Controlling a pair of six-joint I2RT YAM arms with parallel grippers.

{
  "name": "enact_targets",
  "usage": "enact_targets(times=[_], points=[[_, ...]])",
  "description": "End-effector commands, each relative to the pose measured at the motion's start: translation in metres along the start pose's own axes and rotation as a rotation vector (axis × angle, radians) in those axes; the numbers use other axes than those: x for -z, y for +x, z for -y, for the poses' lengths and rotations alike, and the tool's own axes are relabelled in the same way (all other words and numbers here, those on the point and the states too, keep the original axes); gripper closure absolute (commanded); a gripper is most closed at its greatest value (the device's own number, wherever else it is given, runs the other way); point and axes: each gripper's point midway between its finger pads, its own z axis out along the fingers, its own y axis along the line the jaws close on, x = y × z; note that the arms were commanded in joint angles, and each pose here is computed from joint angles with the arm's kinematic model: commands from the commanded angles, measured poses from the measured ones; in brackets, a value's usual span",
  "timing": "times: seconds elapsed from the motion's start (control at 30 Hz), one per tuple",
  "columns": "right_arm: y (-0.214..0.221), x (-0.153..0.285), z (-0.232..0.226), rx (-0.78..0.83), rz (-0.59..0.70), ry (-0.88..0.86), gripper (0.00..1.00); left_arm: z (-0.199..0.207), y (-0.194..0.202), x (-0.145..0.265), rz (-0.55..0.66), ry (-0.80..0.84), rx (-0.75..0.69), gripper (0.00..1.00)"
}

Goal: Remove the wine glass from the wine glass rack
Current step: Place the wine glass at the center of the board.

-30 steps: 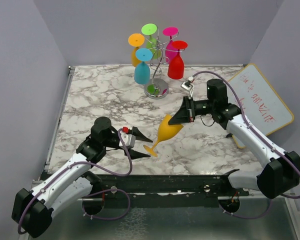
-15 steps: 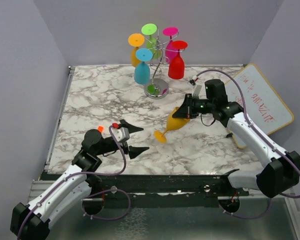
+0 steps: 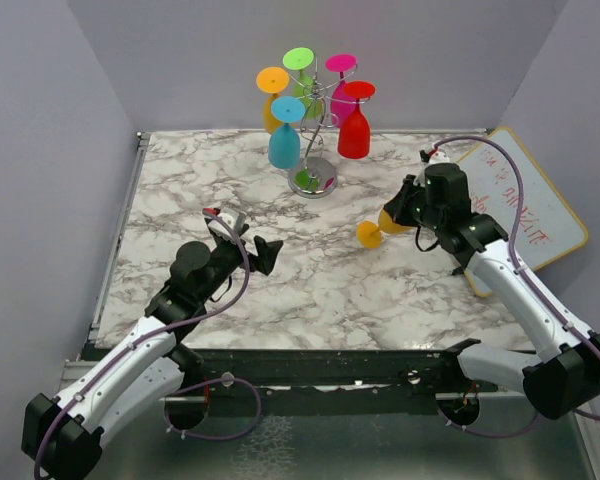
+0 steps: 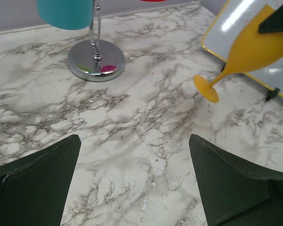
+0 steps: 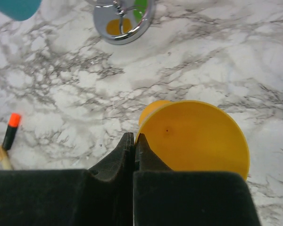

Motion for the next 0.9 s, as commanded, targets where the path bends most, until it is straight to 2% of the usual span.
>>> enact_targets(times=[0.0,0.17,0.37,0.73,0.87], points=[[-0.007,0.000,0.036,-0.023,0.070,0.198,1.00,-0.034,-0.006,-0.002,-0.056,-0.204,0.003,0.01],[-0.011,-0.009,0.047,-0.022,0.075,0.270,0.99,-0.037,-0.006,-0.002,-0.049,-0.214,-0.010,0.01],[-0.008,-0.038,0.065,0.021,-0.014,0.398,0.99,-0.038,0.001,-0.008,-0.133,-0.216,-0.033,0.01],[-0.022,-0.074,0.070,0.070,-0.034,0.456,1.00,-0.042,-0.006,-0.003,-0.089,-0.233,-0.050,0.01],[-0.015,-0.083,0.080,0.091,-0.093,0.518,0.99,-0.042,-0.007,-0.003,-0.087,-0.232,-0.051,0.01]])
